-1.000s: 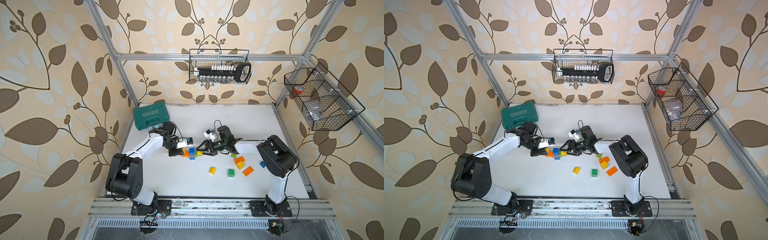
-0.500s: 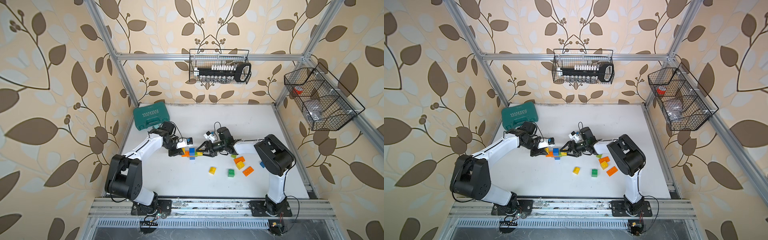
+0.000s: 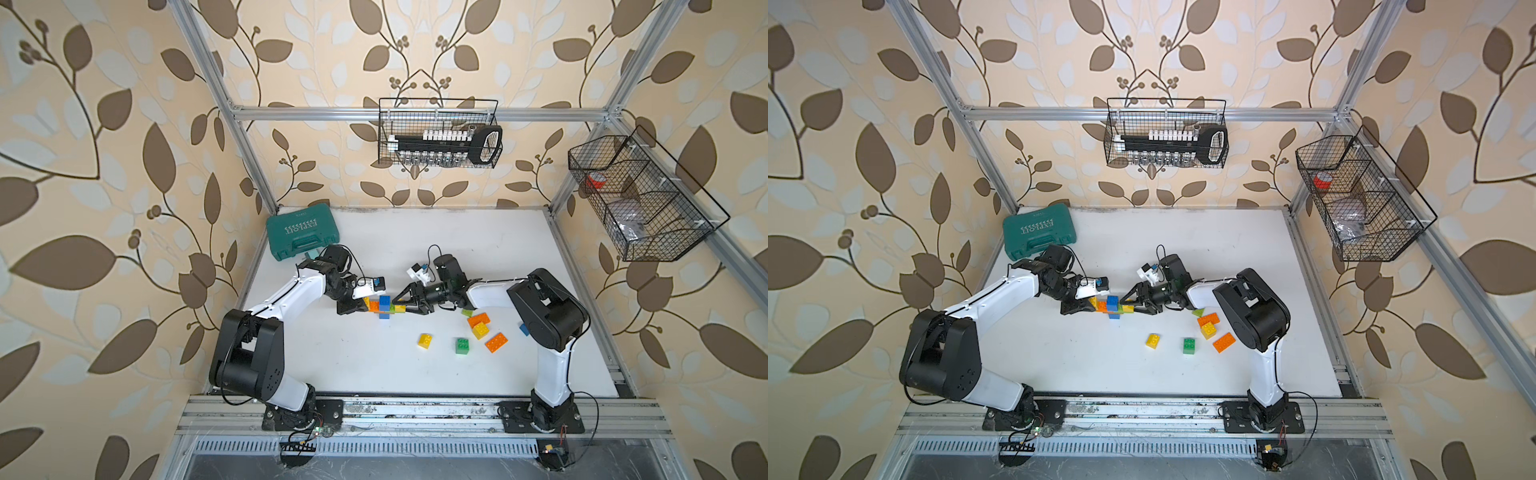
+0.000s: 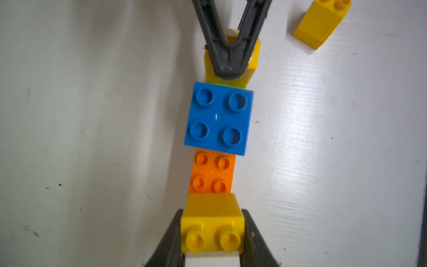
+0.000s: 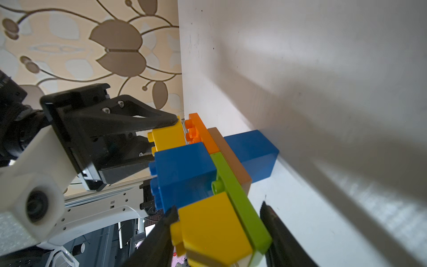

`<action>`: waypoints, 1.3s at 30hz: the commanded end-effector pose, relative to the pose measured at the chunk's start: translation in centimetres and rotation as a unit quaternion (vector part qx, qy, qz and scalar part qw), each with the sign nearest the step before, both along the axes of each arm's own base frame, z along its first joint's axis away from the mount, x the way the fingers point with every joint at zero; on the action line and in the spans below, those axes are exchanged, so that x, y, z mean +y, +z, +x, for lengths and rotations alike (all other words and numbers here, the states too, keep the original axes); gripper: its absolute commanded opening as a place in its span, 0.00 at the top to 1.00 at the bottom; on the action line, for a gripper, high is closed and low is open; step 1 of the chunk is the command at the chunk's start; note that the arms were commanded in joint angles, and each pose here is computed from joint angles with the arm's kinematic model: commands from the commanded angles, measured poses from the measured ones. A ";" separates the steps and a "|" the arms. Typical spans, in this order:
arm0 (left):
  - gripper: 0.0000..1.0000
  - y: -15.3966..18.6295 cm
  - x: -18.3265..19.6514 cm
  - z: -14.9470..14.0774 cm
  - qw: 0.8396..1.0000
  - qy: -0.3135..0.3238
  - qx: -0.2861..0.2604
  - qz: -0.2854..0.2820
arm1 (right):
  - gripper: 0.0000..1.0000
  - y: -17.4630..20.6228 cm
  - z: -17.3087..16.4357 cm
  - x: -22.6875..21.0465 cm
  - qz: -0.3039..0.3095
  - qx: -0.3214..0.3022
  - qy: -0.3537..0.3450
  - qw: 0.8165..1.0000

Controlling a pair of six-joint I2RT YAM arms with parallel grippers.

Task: Assemble a fork with lego
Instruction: Assemble the lego brick with the lego brick.

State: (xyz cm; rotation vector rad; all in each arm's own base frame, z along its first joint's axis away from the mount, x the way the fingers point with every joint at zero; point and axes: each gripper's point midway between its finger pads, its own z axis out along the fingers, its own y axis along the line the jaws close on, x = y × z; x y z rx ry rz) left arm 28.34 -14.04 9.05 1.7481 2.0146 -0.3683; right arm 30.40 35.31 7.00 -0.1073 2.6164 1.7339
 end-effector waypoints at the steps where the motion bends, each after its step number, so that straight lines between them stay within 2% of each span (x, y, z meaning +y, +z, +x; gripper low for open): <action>1: 1.00 0.9 -0.4 -0.4 1.000 -0.002 -0.011 -0.012 | 0.44 -1.0 -0.2 0.1 -0.011 0.020 0.002 1.000; 6: 1.00 0.9 -0.3 -0.3 1.000 0.000 -0.011 -0.015 | 0.44 -0.9 -0.2 0.1 -0.017 0.022 0.006 1.000; 8: 1.00 0.8 -0.3 -0.3 1.000 0.000 -0.012 -0.015 | 0.37 -0.6 -0.1 0.0 -0.019 0.016 0.006 1.000; 14: 1.00 0.8 -0.4 -0.5 1.000 0.001 -0.006 -0.020 | 0.28 0.2 -0.2 -0.2 -0.027 0.005 0.005 1.000; 16: 1.00 1.5 -0.3 -0.6 1.000 0.002 -0.021 -0.022 | 0.25 0.3 -0.4 -0.2 -0.030 0.004 0.002 1.000; 25: 1.00 1.5 -0.2 -0.9 0.999 0.004 -0.028 -0.024 | 0.23 2.0 -0.4 -0.2 -0.024 -0.011 -0.005 1.000; 31: 1.00 1.5 0.0 -0.9 0.999 0.007 -0.030 -0.024 | 0.21 1.2 -1.4 0.1 -0.034 -0.004 -0.007 0.999; 39: 1.00 1.7 0.0 -0.7 0.999 0.009 -0.036 -0.031 | 0.21 0.7 -0.9 -0.5 -0.043 -0.010 -0.081 0.996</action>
